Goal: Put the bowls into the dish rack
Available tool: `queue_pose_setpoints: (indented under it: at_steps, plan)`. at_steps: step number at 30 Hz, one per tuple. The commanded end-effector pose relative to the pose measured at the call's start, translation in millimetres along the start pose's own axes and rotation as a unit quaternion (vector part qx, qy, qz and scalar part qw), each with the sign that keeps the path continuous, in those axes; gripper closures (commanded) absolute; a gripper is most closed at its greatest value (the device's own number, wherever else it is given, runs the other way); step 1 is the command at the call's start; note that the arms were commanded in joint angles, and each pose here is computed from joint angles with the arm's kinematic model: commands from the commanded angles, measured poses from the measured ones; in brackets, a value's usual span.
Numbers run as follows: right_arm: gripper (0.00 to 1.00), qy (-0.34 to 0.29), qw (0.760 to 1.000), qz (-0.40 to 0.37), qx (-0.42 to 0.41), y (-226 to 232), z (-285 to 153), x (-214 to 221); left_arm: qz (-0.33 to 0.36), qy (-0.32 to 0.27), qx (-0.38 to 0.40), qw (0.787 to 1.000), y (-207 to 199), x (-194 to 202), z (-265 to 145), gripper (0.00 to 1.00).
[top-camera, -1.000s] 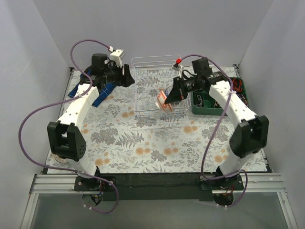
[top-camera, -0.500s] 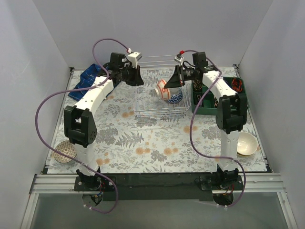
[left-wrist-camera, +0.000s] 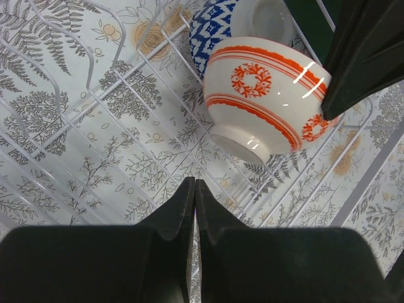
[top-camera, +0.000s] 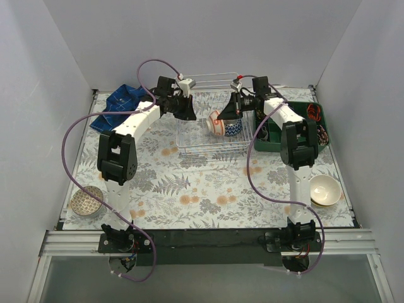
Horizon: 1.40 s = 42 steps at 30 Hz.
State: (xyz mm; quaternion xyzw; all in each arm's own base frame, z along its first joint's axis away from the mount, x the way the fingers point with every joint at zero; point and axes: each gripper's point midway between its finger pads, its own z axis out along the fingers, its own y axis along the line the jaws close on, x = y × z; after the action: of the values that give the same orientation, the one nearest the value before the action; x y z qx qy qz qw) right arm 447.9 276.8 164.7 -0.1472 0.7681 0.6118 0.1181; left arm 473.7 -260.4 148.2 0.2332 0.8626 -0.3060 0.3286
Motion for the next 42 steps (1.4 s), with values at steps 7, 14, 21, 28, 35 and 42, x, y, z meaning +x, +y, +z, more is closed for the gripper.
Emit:
queue_pose_setpoints:
  at_steps: [7,14,21,28,35,42]
  plan:
    - [0.99,-0.009,0.999,-0.035,-0.033,11.0,1.4,-21.2,0.013,-0.008,0.062,0.998,-21.3,-8.0,11.5,1.00]
    - [0.99,-0.013,0.999,-0.029,-0.024,-1.7,5.0,-23.9,0.011,0.001,0.073,0.997,-26.2,-1.4,27.4,1.00]
    - [0.99,-0.017,0.999,-0.029,-0.014,-7.0,6.8,-24.8,0.005,0.000,0.076,0.997,-24.0,-3.4,43.3,1.00]
    - [0.61,-0.036,0.996,-0.046,0.062,-19.8,0.1,-31.5,0.007,-0.008,0.085,0.996,-25.4,-9.2,51.7,1.00]
    - [0.30,-0.073,0.975,-0.094,0.186,-20.5,-33.3,-54.7,0.000,-0.017,0.102,0.995,-28.8,-15.3,60.5,1.00]
    - [0.15,-0.109,0.931,-0.163,0.307,-8.7,-80.5,-73.1,-0.001,-0.027,0.117,0.993,-37.7,-21.7,65.2,1.00]
